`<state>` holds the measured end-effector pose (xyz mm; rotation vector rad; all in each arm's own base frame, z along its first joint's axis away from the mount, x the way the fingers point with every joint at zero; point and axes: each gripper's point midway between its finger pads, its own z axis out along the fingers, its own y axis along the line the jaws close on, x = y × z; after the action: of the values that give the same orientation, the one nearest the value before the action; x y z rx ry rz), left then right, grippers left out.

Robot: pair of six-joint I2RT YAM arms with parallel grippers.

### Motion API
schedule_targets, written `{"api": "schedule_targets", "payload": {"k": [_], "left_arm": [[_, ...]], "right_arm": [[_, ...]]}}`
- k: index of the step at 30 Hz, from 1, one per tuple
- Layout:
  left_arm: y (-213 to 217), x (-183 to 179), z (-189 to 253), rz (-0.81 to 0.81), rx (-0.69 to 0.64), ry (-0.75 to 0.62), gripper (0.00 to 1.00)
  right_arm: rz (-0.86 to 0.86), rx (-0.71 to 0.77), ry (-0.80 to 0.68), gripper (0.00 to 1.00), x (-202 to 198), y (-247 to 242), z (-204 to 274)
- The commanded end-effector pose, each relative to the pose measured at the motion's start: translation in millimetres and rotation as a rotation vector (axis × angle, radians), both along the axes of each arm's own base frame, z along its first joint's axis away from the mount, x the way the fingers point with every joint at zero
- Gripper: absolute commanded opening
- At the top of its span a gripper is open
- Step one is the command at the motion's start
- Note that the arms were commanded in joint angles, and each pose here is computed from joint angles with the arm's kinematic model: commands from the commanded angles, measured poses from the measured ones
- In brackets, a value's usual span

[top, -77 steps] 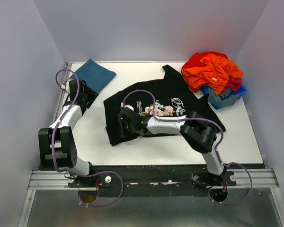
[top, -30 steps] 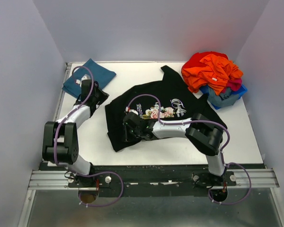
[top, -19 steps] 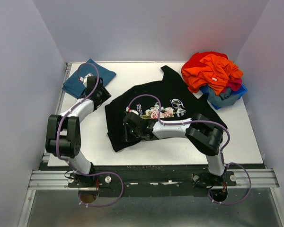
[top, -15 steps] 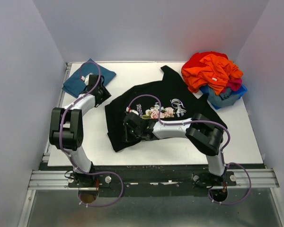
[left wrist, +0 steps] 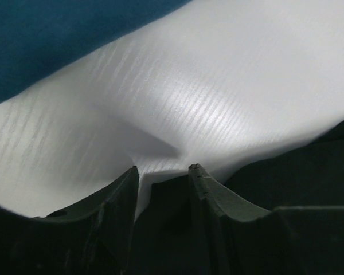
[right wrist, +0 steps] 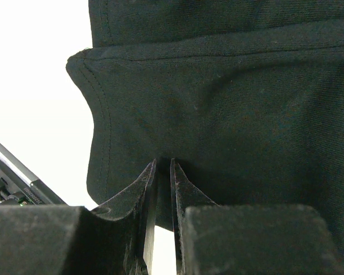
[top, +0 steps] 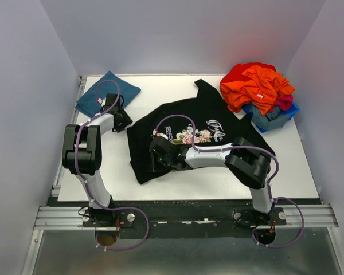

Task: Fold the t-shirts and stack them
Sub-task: Fold the flattened tshirt in 1/3 of the way

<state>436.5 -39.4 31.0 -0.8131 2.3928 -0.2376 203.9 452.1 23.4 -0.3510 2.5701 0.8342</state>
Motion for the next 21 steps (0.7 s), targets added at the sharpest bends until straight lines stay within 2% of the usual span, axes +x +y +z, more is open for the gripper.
{"api": "schedule_targets", "payload": {"k": [1,7,8,11,16,21], "left_arm": [[-23.1,-21.8,-27.9,-0.061,-0.105,0.092,0.48],[-26.5,-30.6,-17.4,-0.072,-0.126,0.050,0.39],[-26.6,-31.2,-17.8,-0.074,-0.127,0.052,0.34],[-33.9,-27.0,-17.3,-0.122,-0.150,0.034,0.01],[-28.2,-18.7,1.4,-0.168,-0.070,-0.018,0.00],[-32.4,-25.6,42.6,-0.160,-0.007,-0.159,0.00]], "right_arm": [[0.015,-0.075,0.042,0.23,-15.6,-13.8,-17.6],[0.013,-0.075,0.047,0.22,-15.3,-12.3,-17.6],[0.013,-0.075,0.047,0.22,-15.3,-12.3,-17.6],[0.009,-0.074,0.050,0.22,-15.2,-11.7,-16.8],[0.013,-0.073,0.052,0.22,-16.1,-11.8,-16.5],[0.015,-0.070,0.055,0.22,-15.4,-10.4,-16.4]]}}
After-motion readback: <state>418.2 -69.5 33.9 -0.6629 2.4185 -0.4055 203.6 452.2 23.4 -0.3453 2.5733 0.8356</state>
